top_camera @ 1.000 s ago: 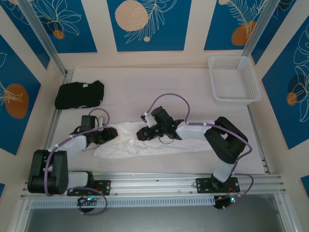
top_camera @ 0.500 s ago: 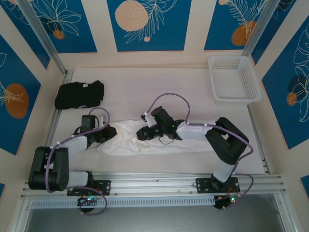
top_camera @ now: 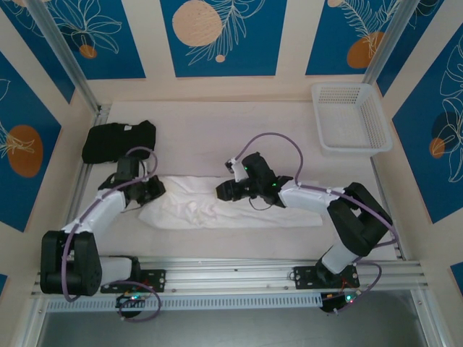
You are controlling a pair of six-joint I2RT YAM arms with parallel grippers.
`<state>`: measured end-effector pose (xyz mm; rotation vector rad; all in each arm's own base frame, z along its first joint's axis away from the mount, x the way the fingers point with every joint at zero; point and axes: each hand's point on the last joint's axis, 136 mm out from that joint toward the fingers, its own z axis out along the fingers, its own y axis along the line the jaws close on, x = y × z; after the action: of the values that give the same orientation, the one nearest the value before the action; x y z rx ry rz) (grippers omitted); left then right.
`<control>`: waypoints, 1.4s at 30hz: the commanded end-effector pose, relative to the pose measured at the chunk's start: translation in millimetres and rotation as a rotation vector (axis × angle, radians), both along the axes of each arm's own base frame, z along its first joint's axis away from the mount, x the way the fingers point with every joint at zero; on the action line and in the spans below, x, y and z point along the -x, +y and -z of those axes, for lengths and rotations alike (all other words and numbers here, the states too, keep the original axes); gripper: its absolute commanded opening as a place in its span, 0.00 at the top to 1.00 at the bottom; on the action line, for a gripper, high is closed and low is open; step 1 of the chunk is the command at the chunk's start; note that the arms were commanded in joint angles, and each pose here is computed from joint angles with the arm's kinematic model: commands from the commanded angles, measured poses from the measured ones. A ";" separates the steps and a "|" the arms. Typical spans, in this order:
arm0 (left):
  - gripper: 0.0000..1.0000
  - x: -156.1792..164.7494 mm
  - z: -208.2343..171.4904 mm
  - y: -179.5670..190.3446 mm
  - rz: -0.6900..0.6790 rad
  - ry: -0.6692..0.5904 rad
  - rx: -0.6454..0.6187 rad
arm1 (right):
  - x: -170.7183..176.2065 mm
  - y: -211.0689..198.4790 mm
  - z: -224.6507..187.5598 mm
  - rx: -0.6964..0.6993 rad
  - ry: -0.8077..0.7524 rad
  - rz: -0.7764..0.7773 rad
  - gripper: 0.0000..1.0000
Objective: Fold the inside-out t-shirt
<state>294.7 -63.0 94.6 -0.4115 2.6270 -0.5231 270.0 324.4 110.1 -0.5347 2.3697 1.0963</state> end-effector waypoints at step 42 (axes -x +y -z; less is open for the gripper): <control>0.41 -26.3 -59.4 -191.7 0.484 0.006 -0.404 | -14.3 -160.4 -12.3 0.044 -0.036 0.464 0.58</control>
<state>318.1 -286.7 114.9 0.5112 2.7810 0.0205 290.1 162.8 129.7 -0.0382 2.2996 0.8046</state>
